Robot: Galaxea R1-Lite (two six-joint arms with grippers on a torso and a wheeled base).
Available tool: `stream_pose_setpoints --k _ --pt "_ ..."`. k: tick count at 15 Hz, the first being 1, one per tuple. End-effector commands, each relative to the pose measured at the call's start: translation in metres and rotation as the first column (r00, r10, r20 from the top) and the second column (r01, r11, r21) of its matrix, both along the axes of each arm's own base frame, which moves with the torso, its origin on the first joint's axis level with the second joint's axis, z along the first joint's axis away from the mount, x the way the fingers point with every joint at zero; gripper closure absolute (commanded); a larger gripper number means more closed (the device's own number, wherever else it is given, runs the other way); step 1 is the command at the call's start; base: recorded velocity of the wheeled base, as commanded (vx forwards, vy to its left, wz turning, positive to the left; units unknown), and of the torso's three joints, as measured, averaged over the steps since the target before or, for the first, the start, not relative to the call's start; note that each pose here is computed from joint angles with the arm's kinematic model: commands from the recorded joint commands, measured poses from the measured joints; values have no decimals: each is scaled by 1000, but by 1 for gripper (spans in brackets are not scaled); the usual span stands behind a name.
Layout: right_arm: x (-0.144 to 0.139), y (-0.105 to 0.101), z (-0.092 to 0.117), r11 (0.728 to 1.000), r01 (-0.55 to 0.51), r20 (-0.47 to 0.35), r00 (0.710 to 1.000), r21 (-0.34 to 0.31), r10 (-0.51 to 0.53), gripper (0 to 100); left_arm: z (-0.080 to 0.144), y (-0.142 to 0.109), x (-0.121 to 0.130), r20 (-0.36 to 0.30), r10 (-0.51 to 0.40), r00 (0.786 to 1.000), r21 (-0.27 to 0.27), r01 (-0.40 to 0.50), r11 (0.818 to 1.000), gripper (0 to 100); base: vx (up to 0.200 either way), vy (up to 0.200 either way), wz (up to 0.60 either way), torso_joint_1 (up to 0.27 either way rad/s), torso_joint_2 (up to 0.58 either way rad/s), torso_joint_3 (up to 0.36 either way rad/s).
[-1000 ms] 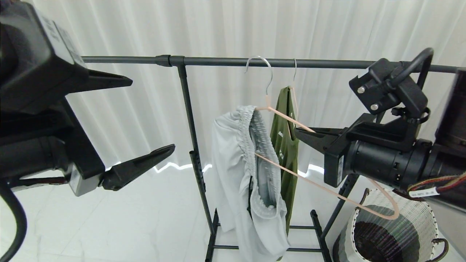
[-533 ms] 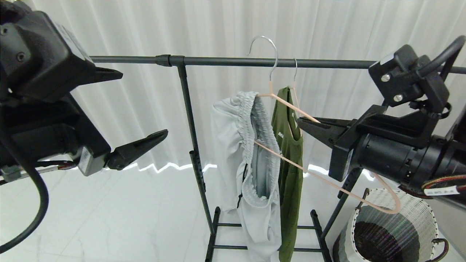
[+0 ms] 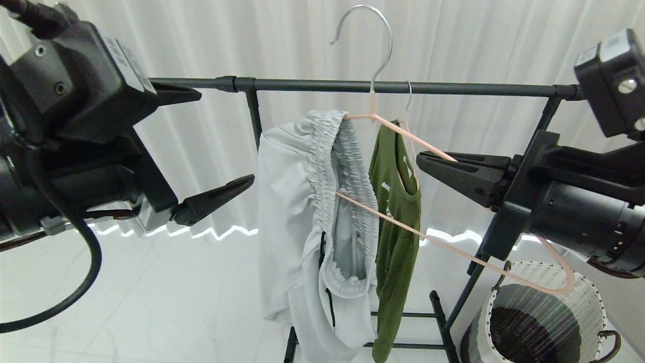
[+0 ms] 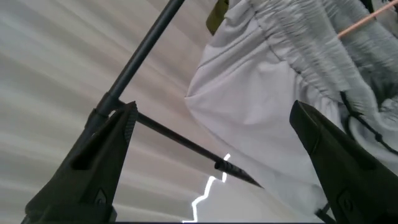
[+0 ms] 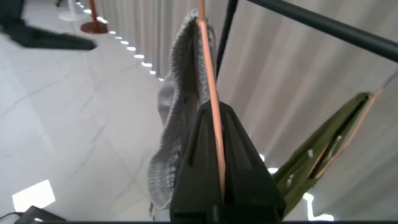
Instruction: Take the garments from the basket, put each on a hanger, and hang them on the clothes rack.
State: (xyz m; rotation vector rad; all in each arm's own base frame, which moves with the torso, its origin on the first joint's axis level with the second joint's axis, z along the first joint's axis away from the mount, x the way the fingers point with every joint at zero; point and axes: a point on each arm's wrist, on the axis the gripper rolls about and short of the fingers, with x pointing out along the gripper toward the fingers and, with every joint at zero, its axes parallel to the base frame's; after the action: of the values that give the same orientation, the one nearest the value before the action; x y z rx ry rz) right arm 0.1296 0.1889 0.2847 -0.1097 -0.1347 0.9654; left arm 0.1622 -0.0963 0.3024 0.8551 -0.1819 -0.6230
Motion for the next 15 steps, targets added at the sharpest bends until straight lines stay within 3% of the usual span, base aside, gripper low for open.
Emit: stream_pose_setpoints --k 1,4,15 --pt "-5 -1 1 999 -42 8 999 3 42 100 -2 -1 7 16 -14 1000 -11 15 1000 0 0 0 0 0 0 0" --pt "-13 5 0 995 -99 6 995 -2 99 100 -10 -3 6 -6 -92 996 -6 92 996 0 0 0 0 0 0 0" --pt "-38 23 -9 964 -256 47 965 -72 260 100 -17 -10 9 -14 -124 992 -4 124 992 0 0 0 0 0 0 0"
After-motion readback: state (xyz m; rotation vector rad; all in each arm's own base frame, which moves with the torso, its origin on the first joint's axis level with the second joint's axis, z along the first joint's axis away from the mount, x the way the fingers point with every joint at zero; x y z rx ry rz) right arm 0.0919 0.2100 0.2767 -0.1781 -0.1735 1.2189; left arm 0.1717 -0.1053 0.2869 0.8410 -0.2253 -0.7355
